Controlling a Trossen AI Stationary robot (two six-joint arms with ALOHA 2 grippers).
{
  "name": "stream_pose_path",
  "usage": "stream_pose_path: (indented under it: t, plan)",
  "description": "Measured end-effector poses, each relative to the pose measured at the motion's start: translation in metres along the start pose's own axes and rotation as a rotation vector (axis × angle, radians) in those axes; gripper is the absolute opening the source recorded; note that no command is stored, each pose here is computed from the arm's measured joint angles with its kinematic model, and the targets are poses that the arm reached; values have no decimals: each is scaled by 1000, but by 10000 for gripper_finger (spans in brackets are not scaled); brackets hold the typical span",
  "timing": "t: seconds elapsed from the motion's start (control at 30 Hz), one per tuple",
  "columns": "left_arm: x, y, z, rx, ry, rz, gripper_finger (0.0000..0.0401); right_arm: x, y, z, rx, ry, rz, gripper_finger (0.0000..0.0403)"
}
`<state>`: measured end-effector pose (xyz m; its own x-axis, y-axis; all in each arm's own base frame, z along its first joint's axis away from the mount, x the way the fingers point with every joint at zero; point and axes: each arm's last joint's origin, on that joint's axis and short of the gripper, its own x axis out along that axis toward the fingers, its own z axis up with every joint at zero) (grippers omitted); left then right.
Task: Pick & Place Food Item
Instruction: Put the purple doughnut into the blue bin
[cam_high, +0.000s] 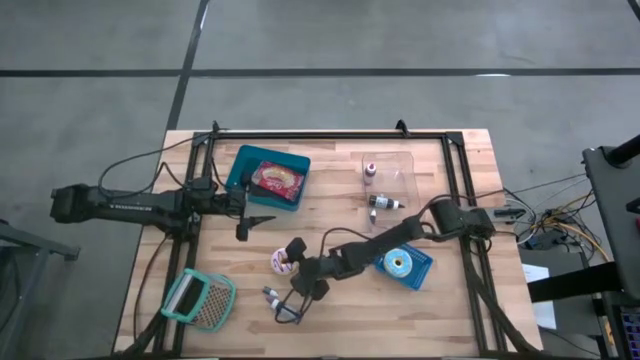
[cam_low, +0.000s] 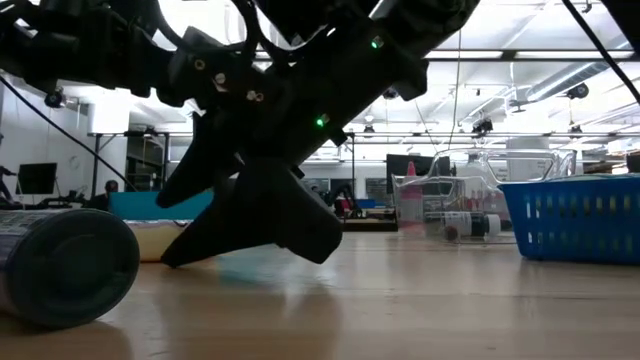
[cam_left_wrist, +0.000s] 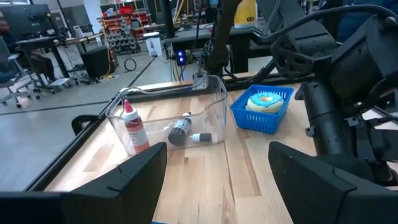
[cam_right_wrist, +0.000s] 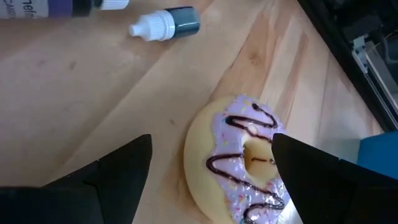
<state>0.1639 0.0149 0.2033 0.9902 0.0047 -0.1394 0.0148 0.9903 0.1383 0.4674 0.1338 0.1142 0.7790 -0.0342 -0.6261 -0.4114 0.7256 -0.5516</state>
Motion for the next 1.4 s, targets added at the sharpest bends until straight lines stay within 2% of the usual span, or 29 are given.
stream_pose_path:
  t: [0.27,0.4,0.53,0.73,1.17,1.4]
  plan:
    - [0,0,0,-3,0,0,284,4,-5,-7,37,21,6,328]
    - [0,0,0,-3,1,0,284,5,-6,-8,45,32,6,314]
    - [0,0,0,-4,1,0,284,7,-6,-9,49,56,18,274]
    - [0,0,0,-5,1,0,284,7,-9,-11,73,89,29,195]
    - [0,0,0,-7,1,0,284,8,-7,-12,47,105,20,27]
    - [0,0,0,-7,1,0,284,7,-6,-12,32,112,5,13]
